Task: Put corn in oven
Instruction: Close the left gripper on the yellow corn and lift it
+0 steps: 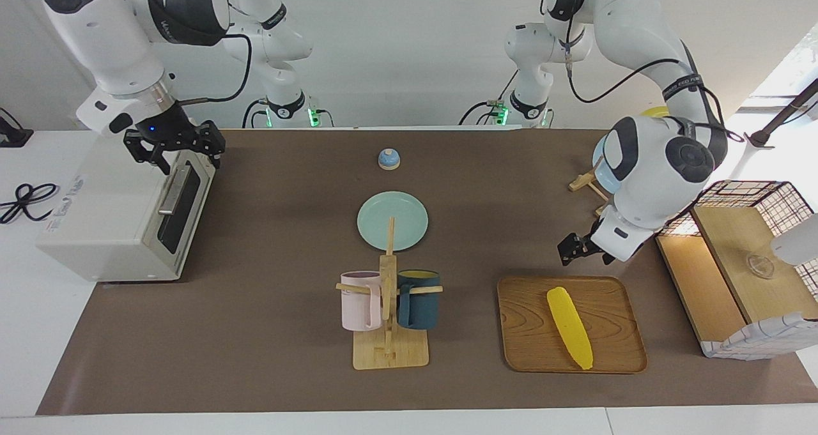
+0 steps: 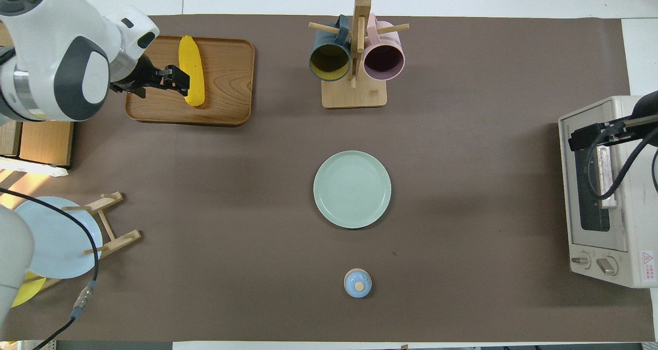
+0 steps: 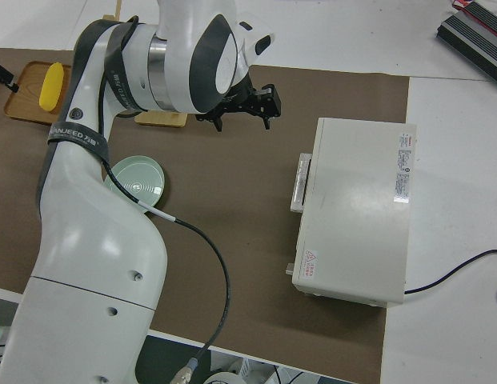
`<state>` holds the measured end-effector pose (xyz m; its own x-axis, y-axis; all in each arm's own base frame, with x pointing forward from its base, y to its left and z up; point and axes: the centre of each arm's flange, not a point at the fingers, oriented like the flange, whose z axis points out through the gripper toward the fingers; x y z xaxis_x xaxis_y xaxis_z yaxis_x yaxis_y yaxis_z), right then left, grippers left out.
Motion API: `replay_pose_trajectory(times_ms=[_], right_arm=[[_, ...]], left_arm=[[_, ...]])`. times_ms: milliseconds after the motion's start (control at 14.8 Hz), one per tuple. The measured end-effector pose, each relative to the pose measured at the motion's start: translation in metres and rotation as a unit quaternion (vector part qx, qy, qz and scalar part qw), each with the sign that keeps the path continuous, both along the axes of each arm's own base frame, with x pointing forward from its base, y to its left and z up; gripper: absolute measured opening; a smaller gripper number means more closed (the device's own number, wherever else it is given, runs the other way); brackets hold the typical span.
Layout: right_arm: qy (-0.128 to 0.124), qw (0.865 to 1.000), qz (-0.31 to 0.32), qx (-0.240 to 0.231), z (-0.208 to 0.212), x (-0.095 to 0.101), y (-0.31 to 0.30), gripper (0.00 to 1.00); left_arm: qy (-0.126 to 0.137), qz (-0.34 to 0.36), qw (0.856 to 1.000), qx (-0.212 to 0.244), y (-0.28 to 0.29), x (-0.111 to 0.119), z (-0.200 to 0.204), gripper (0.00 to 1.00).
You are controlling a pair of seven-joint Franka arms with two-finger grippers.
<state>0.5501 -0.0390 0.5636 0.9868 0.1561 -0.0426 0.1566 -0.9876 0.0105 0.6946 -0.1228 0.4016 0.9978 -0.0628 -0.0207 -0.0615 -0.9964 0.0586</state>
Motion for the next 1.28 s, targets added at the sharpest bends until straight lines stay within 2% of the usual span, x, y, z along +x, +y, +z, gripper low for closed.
replay_pose_trajectory(times_ms=[269,471,539,808,1010,1279], right_arm=[[0.005,1.000,-0.009,0.001,-0.021,-0.015,-0.011,0.37],[-0.007,1.000,-0.024,0.001,-0.033,-0.020,-0.027,0.08],[-0.008,1.000,-0.030,0.001,-0.039,-0.021,-0.033,0.01],[-0.009,0.999,-0.041,-0.006,-0.055,-0.023,-0.049,0.01],[-0.006,0.998,-0.059,-0.008,-0.068,-0.026,-0.071,0.01],[-0.001,0.998,-0.068,-0.007,-0.078,-0.028,-0.080,0.01]], left_arm=[[-0.021,-0.007,1.000,-0.006,-0.020,0.032,-0.045,1.00],[-0.035,-0.021,0.999,-0.005,-0.019,0.040,-0.058,1.00],[-0.038,-0.025,0.999,-0.004,-0.017,0.042,-0.059,1.00],[-0.050,-0.029,0.998,-0.005,-0.016,0.047,-0.075,1.00],[-0.045,-0.030,0.999,-0.005,-0.016,0.048,-0.094,1.00],[-0.048,-0.041,0.998,0.009,-0.015,0.048,-0.095,0.98]])
